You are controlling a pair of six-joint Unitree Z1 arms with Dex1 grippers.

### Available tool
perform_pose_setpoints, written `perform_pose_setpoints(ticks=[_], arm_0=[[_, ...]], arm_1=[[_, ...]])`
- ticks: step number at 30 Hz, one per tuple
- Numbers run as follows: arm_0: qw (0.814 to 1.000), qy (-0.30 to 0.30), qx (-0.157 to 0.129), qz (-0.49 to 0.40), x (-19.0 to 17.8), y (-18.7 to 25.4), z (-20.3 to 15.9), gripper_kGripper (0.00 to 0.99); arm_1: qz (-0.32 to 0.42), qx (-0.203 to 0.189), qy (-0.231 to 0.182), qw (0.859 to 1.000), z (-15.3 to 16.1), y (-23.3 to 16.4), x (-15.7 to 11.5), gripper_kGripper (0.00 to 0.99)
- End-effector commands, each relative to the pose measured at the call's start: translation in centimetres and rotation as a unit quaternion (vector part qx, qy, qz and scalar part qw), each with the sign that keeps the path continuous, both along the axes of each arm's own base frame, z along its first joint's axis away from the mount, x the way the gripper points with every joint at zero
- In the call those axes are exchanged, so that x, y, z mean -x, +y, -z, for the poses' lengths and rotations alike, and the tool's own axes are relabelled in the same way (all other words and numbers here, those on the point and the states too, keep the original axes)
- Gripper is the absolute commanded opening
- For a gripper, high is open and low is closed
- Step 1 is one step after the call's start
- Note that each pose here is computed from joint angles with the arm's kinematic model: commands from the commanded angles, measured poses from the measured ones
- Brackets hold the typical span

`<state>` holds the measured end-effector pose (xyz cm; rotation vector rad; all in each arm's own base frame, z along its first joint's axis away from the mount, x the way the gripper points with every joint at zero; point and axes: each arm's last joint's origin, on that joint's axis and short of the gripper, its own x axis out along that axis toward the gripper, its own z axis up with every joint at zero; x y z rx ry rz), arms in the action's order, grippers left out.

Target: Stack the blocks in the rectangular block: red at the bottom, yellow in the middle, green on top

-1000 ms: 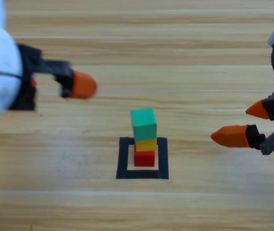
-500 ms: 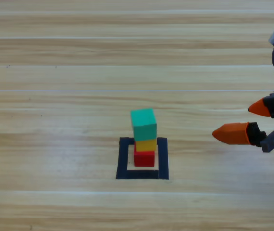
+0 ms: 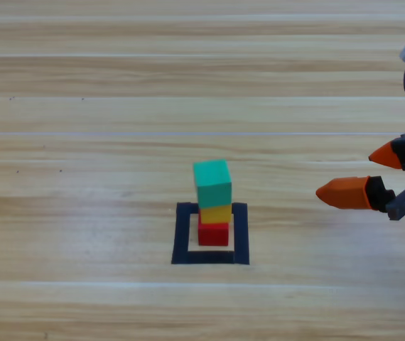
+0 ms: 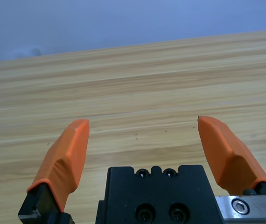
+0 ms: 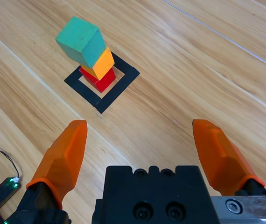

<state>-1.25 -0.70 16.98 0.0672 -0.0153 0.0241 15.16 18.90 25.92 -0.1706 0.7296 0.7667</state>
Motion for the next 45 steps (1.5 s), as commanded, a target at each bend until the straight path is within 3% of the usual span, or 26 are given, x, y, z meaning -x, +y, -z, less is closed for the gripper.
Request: perform_pose_setpoints(ticks=[1, 42, 43, 45], arm_0=[[0.999, 0.012, 0.001, -0.037, 0.0, 0.2, 1.0, 0.99], [0.999, 0.012, 0.007, -0.035, 0.0, 0.2, 1.0, 0.99], [0.999, 0.012, 0.002, -0.04, 0.0, 0.2, 1.0, 0.99], [0.996, 0.015, -0.05, -0.073, 0.0, 0.3, 1.0, 0.99]], arm_1=[[0.017, 0.002, -0.013, 1.0, 0.0, -1.0, 0.0, 0.99], [0.017, 0.025, -0.002, 1.0, 1.1, 0.0, -0.9, 0.99], [0.017, 0.025, -0.001, 1.0, 1.2, 0.0, -0.9, 0.99], [0.017, 0.025, -0.001, 1.0, 1.2, 0.0, -0.9, 0.99]])
